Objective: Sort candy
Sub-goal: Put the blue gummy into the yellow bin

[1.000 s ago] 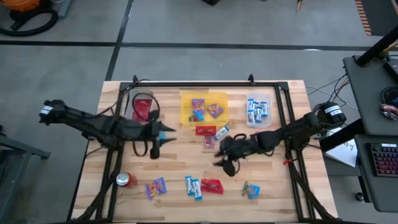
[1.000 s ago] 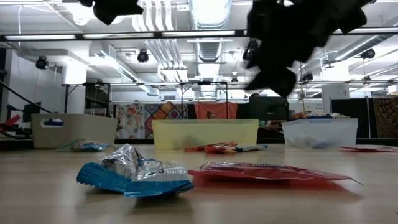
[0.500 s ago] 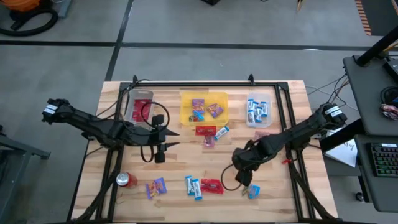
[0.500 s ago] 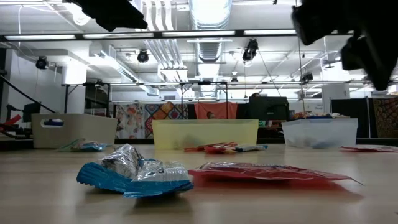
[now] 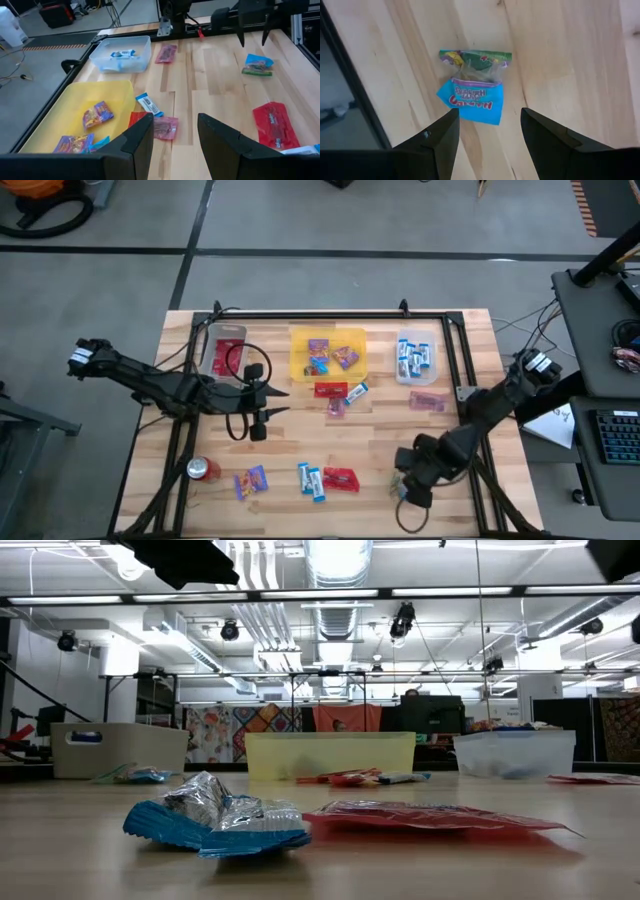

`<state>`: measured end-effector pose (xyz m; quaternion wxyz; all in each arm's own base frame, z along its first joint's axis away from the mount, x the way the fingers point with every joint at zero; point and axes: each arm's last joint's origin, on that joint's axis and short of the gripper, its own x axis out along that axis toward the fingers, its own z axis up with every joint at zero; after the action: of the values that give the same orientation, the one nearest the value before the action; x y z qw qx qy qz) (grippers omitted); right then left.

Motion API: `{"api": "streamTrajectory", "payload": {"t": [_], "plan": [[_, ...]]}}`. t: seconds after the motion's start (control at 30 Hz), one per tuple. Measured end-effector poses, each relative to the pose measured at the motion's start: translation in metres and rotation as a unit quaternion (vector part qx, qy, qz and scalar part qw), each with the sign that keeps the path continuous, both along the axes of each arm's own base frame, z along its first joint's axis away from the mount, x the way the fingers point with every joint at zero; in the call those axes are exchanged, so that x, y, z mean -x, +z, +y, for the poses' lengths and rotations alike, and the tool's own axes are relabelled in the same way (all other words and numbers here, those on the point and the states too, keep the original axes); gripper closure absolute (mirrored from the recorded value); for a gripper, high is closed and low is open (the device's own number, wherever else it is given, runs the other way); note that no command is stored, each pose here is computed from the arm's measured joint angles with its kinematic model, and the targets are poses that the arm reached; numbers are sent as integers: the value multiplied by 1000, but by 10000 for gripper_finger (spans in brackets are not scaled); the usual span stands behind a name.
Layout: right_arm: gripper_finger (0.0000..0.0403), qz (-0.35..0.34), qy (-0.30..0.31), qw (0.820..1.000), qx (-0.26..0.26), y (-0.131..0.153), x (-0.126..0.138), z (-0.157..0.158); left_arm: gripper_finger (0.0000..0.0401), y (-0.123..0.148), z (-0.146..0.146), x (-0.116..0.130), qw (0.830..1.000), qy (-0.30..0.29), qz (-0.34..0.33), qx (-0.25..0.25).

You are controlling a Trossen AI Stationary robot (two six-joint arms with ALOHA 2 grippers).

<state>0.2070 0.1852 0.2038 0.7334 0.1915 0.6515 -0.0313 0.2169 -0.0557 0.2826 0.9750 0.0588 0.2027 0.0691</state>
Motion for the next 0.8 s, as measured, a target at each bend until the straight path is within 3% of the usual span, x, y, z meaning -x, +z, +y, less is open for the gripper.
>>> {"api": "streamTrajectory", "payload": {"t": [0.3, 0.8], "plan": [[202, -26, -23, 998, 53, -18, 6, 19, 264, 1, 0, 0, 1000, -2, -4, -2], [206, 18, -23, 995, 96, -66, -5, 30, 264, 1, 0, 0, 1000, -2, -5, -2]]}}
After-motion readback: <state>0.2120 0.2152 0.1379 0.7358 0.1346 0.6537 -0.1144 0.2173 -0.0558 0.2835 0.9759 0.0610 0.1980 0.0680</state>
